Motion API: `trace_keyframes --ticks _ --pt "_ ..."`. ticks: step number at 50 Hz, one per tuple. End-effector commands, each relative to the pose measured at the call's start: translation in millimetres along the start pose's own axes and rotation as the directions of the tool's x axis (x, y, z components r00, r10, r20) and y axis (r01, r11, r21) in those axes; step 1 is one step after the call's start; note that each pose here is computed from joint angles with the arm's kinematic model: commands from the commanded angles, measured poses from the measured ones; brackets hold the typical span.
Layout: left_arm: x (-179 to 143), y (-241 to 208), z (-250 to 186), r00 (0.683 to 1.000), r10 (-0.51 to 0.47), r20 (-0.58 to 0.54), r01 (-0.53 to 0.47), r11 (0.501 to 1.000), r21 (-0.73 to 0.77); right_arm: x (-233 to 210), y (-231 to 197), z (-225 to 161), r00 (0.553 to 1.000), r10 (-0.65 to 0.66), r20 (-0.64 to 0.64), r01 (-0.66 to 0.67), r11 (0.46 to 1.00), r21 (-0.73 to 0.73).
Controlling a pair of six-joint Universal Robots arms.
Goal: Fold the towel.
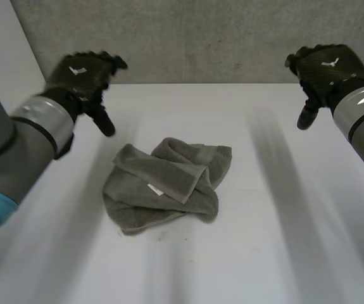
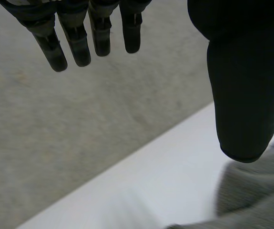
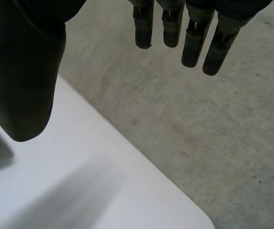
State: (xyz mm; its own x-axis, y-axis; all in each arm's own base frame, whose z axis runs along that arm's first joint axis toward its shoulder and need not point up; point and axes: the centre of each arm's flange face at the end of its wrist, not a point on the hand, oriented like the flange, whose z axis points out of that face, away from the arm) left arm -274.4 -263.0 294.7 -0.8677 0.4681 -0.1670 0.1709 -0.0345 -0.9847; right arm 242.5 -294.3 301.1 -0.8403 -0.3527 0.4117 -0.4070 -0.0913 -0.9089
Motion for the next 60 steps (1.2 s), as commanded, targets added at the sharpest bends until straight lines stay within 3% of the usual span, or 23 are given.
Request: trace_keyframes --ticks 1,16,22,30,33,35,38,43,52,54,60 --pt "41.9 44.1 0.6 0.991 -0.005 -0.135 -0.010 0.994 -0.112 -5.6 10.6 1.8 0.995 -0.094 0.039 0.096 0.994 -0.049" --pt "99.2 119.2 29.8 0.971 0.008 -0.237 -0.026 0.997 -0.071 -16.7 31.7 8.0 0.993 -0.087 0.084 0.096 0.990 -0.104" --pt "107.1 135.2 35.3 0.967 0.029 -0.251 -0.051 0.995 -0.084 -25.1 46.9 13.2 0.991 -0.080 0.110 0.096 0.985 -0.143" --pt "105.8 140.2 30.0 0.956 0.136 -0.259 -0.162 0.983 -0.083 -41.5 70.8 28.9 0.989 -0.006 0.149 0.033 0.983 -0.183" --pt "99.6 122.4 20.8 0.955 0.160 -0.248 -0.177 0.983 -0.048 -52.2 76.0 35.8 0.975 0.070 0.209 -0.032 0.984 -0.177" --pt "91.0 101.0 10.4 0.960 0.168 -0.225 -0.173 0.985 -0.001 -65.5 82.3 41.4 0.941 0.158 0.299 -0.107 0.978 -0.179" --pt "87.2 89.7 5.2 0.962 0.170 -0.213 -0.169 0.985 0.025 -70.0 83.5 44.4 0.923 0.199 0.329 -0.144 0.973 -0.182" --pt "57.7 69.0 -10.9 0.975 0.168 -0.143 -0.163 0.985 0.049 -81.5 85.8 54.7 0.854 0.335 0.398 -0.272 0.940 -0.207" --pt "19.1 61.1 -31.9 0.981 0.180 -0.073 -0.177 0.983 0.050 -118.9 87.8 52.2 0.796 0.375 0.476 -0.286 0.925 -0.251" --pt "-3.3 55.4 -36.4 0.982 0.189 -0.010 -0.189 0.980 0.059 -132.1 91.1 46.6 0.778 0.380 0.501 -0.271 0.922 -0.277" --pt "-31.4 46.2 -41.9 0.978 0.194 0.079 -0.200 0.977 0.073 -160.8 89.9 32.4 0.744 0.373 0.554 -0.245 0.924 -0.293"
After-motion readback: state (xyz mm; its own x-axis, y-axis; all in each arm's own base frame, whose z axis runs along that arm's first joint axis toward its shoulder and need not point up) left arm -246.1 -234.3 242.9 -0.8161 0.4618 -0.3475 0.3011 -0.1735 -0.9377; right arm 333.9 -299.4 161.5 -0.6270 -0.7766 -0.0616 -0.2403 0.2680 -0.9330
